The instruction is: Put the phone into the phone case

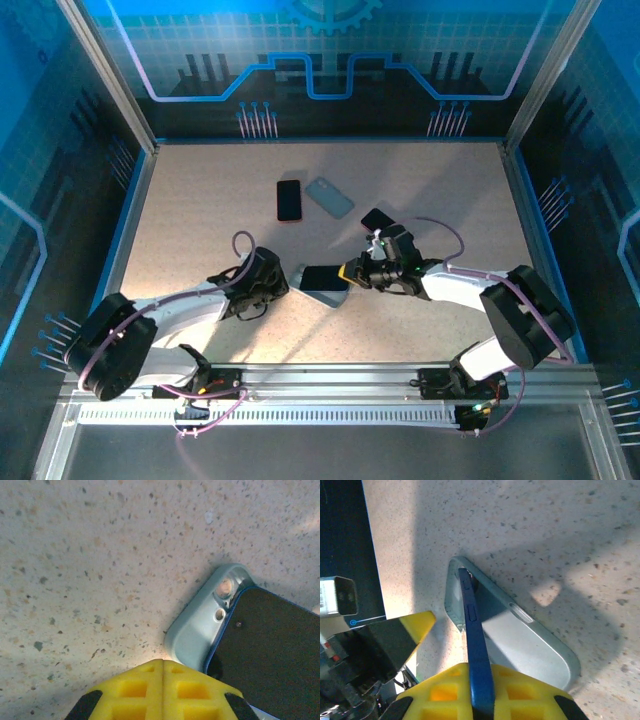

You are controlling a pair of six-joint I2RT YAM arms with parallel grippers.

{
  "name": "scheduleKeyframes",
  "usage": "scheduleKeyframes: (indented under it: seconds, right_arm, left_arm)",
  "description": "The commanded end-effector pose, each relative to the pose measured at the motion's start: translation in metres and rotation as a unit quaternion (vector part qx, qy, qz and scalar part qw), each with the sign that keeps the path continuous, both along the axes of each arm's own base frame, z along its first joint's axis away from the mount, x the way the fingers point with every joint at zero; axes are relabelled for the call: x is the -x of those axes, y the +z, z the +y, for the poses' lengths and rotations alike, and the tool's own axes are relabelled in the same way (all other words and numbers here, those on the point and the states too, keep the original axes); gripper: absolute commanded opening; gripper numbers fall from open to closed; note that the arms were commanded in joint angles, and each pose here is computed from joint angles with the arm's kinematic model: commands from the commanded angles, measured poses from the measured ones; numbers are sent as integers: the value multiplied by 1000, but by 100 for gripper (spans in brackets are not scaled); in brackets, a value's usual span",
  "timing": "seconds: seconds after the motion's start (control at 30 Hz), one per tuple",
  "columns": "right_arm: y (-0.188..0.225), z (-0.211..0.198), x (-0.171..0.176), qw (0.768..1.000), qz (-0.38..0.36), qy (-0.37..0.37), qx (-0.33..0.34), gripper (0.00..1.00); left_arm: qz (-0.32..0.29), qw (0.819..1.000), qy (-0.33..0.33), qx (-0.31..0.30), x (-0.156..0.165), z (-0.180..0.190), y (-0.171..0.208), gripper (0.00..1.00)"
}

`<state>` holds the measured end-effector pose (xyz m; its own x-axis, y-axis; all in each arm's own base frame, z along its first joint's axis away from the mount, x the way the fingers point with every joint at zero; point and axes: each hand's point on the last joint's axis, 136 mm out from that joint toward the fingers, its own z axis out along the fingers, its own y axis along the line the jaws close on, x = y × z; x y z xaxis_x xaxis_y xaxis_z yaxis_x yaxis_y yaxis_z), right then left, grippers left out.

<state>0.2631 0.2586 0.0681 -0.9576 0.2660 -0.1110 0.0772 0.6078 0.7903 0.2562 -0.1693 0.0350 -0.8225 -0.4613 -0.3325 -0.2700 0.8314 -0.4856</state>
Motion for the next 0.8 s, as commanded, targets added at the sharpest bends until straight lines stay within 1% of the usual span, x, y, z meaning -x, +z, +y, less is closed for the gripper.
scheduleKeyframes:
  seconds: [0.0,0.2,0.37,0.53,0.77]
  right_arm:
    - [-21,-19,5,999,28,-28,34,0]
    - [-24,-24,7,998,35,-36,42,0]
    - [-24,-24,6,998,35,-37,43,0]
    - [-24,-25,5,998,33,-39,46,0]
    - [-27,-24,3,997,32,-37,55,0]
  left_arm:
    - [-17,999,-4,-29,-9,5,15,0]
    - [-16,999,-12,-40,-20,1,9,0]
    - [-10,998,-17,-52,-30,-3,-2,0]
    - [0,998,-23,-55,-33,-7,-13,0]
    - [10,999,-26,-22,-26,-17,-18,0]
